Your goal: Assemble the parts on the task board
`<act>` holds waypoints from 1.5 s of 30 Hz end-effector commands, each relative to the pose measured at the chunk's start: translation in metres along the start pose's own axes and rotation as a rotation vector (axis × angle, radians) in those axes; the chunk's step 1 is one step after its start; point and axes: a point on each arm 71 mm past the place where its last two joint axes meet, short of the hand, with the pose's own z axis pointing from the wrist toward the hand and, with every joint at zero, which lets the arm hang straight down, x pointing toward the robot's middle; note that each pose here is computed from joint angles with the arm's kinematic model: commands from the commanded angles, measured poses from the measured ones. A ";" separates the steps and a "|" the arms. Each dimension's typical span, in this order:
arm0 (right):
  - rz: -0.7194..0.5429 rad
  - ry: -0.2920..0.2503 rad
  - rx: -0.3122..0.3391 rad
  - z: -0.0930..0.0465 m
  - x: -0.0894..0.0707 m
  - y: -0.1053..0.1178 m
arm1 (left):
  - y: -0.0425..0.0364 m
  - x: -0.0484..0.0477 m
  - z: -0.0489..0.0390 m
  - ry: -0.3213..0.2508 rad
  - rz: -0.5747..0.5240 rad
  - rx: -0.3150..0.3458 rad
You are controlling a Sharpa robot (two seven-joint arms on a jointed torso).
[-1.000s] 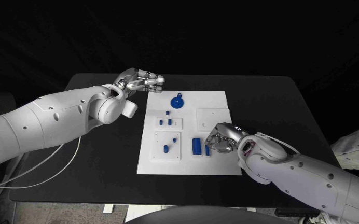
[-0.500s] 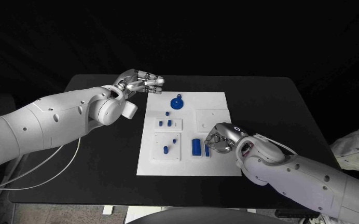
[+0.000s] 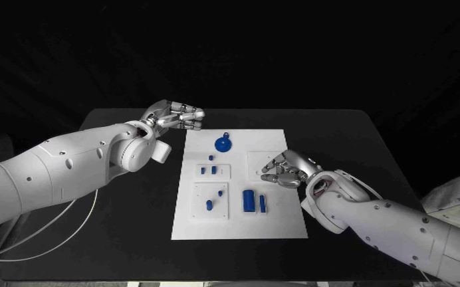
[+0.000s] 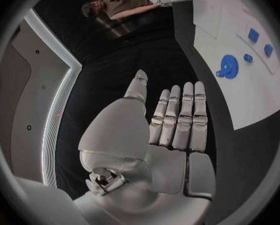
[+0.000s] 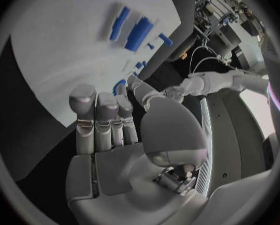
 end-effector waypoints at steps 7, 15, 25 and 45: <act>0.518 -0.154 0.039 0.047 -0.065 -0.031 | -0.0005 -0.0136 0.0097 -0.120 -0.074 0.035; 0.792 -0.196 0.031 0.074 -0.099 -0.047 | 0.0014 -0.0247 0.0205 -0.198 -0.148 0.043; 0.754 -0.237 0.074 0.079 -0.108 -0.052 | 0.0039 -0.0245 0.0232 -0.196 -0.123 0.025; 0.889 -0.353 -0.023 0.035 -0.083 0.024 | 0.0048 0.0624 -0.0286 -0.327 -0.170 0.063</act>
